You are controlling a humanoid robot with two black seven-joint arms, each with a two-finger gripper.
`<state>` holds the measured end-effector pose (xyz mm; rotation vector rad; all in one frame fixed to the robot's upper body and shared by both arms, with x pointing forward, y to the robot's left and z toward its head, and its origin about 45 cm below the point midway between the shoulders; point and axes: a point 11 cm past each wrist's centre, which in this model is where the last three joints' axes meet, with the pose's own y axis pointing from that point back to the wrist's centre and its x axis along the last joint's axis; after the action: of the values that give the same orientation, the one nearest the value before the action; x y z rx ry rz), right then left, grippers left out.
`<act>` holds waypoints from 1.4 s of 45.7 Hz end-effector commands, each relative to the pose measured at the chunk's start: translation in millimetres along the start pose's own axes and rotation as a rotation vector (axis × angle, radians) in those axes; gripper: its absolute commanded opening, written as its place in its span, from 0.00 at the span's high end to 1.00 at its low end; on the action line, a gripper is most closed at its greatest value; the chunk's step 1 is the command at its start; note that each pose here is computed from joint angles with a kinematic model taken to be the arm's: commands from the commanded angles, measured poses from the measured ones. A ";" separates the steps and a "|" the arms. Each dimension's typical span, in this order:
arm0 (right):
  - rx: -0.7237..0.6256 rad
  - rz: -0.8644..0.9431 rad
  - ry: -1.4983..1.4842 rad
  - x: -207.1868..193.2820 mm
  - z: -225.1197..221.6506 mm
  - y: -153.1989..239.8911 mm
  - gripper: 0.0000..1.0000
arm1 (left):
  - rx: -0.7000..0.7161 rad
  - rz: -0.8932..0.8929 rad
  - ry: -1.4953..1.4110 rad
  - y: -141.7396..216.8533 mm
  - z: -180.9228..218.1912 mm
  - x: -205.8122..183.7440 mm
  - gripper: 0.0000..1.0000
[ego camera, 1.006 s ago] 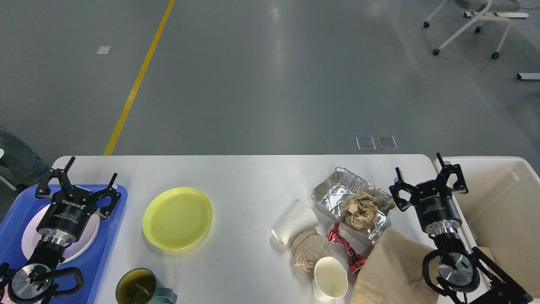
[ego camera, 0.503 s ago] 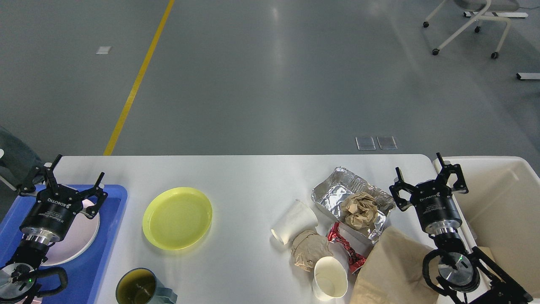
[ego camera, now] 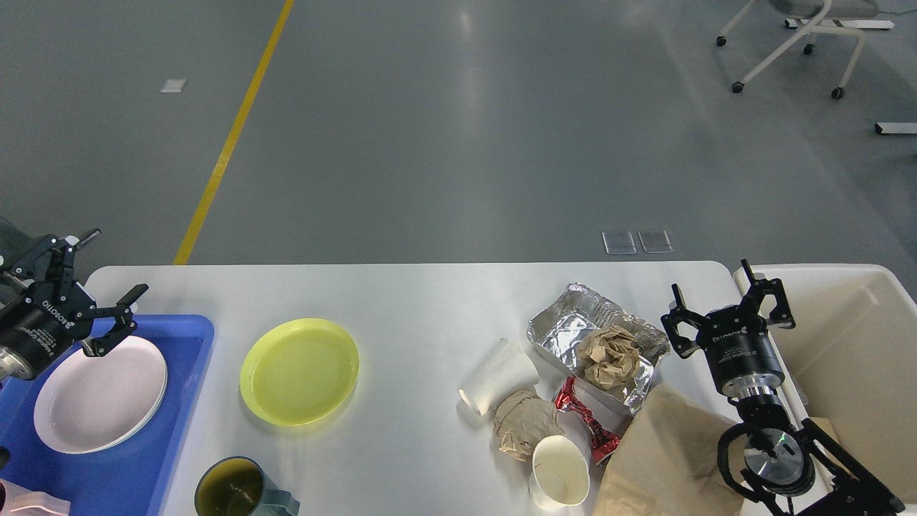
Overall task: Tidy desktop
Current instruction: 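Lift the left gripper up and away from the white plate on the blue tray, then lower the left gripper toward the dark green mug near the tray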
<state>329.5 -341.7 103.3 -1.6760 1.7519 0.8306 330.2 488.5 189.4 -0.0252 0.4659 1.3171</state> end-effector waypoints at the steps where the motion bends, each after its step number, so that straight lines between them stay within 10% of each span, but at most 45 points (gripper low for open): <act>1: -0.001 -0.001 0.001 -0.1 0.1 0.0 0.00 | 0.105 -0.030 -0.109 -3.6 3.8 -3.6 0.04; 33: 0.001 0.000 0.000 0.0 -0.4 -0.1 0.00 | 0.417 -0.102 -0.742 -20.7 125.5 -36.7 0.04; 49: 0.000 0.000 0.000 0.0 0.0 0.0 0.00 | 0.692 -0.230 -1.240 -67.7 191.6 -144.5 0.04; 64: 0.000 0.000 0.000 0.0 0.0 0.0 0.00 | 0.746 -0.458 -1.278 -53.8 163.8 -254.0 0.04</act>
<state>329.2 -341.8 103.0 -1.6755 1.7528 0.8312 401.8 313.8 400.2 1.1672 -0.1605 0.5132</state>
